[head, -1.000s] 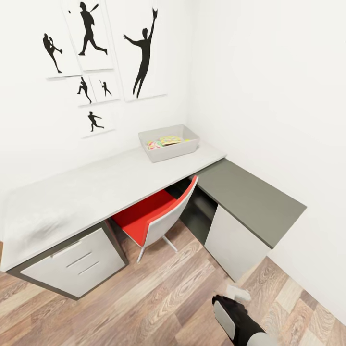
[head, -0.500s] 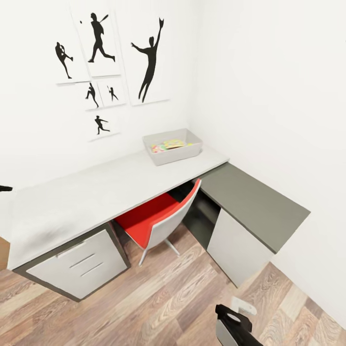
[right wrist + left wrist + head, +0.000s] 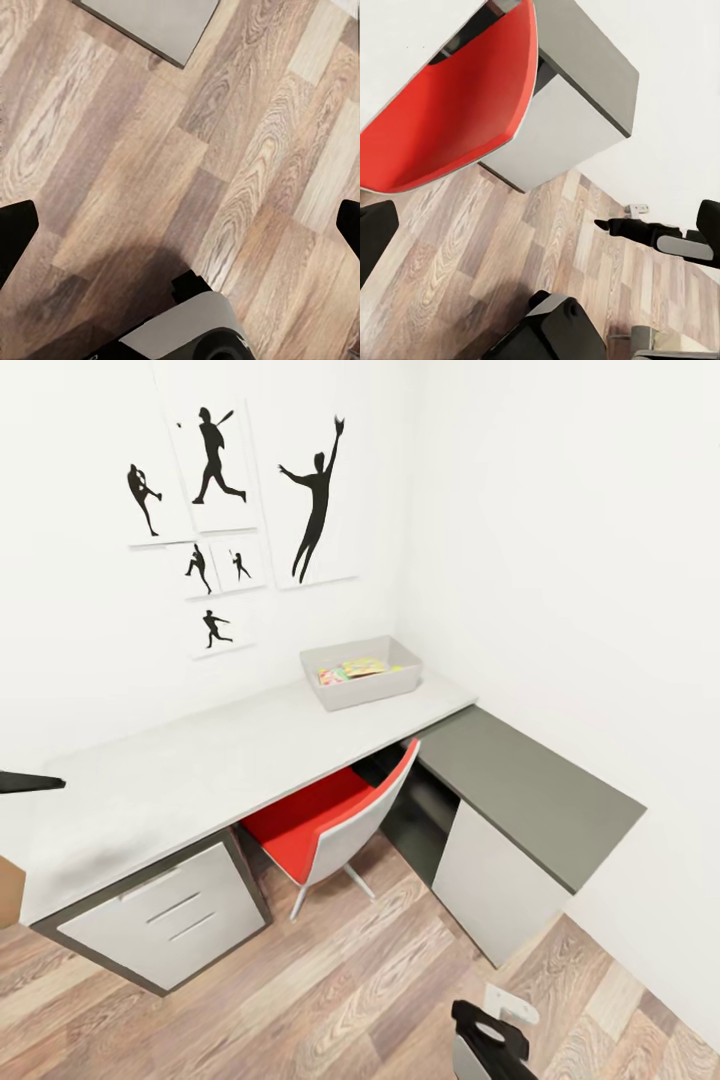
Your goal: Put all the toys in the child's room - the three board games (two on the bed and one on the table), the two jigsaw puzzles on the table, and the tennis ball on the table - inside the toy box on the table in the child's room.
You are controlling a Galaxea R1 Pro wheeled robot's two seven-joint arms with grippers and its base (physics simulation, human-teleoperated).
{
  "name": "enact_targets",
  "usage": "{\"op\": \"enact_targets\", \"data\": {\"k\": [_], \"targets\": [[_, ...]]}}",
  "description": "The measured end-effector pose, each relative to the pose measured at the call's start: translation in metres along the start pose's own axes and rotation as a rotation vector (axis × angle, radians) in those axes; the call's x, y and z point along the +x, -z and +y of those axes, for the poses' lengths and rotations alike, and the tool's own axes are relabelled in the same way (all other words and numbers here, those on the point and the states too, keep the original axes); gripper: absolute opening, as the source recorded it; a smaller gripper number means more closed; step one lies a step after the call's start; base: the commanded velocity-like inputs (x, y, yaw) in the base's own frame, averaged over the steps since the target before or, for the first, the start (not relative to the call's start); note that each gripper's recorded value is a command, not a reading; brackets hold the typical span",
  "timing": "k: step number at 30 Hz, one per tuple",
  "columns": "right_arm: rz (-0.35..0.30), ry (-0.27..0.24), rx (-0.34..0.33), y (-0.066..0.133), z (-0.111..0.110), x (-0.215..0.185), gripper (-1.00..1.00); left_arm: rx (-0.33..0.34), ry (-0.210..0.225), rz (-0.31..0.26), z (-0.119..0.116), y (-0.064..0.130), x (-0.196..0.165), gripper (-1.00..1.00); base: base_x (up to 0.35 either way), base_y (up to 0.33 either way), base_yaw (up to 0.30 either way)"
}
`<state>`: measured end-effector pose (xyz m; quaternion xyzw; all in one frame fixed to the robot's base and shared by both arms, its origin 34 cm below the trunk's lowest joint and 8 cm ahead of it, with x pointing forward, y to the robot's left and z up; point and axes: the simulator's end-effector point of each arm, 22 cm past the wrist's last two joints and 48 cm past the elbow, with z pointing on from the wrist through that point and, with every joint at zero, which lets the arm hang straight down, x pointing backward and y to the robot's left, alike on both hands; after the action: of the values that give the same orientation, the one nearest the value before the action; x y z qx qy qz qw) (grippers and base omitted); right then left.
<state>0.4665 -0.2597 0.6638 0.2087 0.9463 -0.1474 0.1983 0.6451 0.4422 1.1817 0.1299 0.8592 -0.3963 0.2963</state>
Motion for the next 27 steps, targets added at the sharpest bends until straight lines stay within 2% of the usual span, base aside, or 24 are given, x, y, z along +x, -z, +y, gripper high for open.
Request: {"op": "enact_targets", "data": {"k": [6, 12, 15, 17, 21, 23, 27], "targets": [[-0.040, -0.024, -0.037, 0.002, 0.006, -0.006, 1.00, -0.009, -0.005, -0.014, 0.001, 0.009, -0.001, 1.00, 0.000, 0.000, -0.120], [-0.051, -0.028, -0.061, 0.005, 0.010, -0.010, 1.00, -0.032, 0.021, -0.031, 0.010, 0.019, 0.001, 1.00, 0.000, 0.000, -0.138], [-0.055, -0.029, -0.063, 0.005, 0.010, -0.012, 1.00, -0.044, 0.040, 0.014, 0.018, 0.013, 0.020, 1.00, 0.000, 0.000, -0.139], [-0.059, -0.030, -0.061, 0.005, 0.008, -0.015, 1.00, -0.048, 0.029, 0.037, 0.022, 0.009, 0.032, 1.00, 0.000, 0.000, -0.140], [-0.064, -0.026, -0.050, 0.002, -0.001, -0.018, 1.00, -0.071, 0.015, 0.035, 0.034, 0.014, 0.040, 1.00, 0.000, 0.000, -0.140], [-0.063, -0.023, -0.047, 0.002, -0.003, -0.018, 1.00, -0.077, 0.020, 0.044, 0.037, 0.013, 0.046, 1.00, 0.000, 0.000, -0.140], [-0.067, -0.021, -0.055, 0.003, -0.003, -0.019, 1.00, -0.089, 0.044, 0.100, 0.046, 0.005, 0.070, 1.00, 0.000, 0.000, -0.131]]}}
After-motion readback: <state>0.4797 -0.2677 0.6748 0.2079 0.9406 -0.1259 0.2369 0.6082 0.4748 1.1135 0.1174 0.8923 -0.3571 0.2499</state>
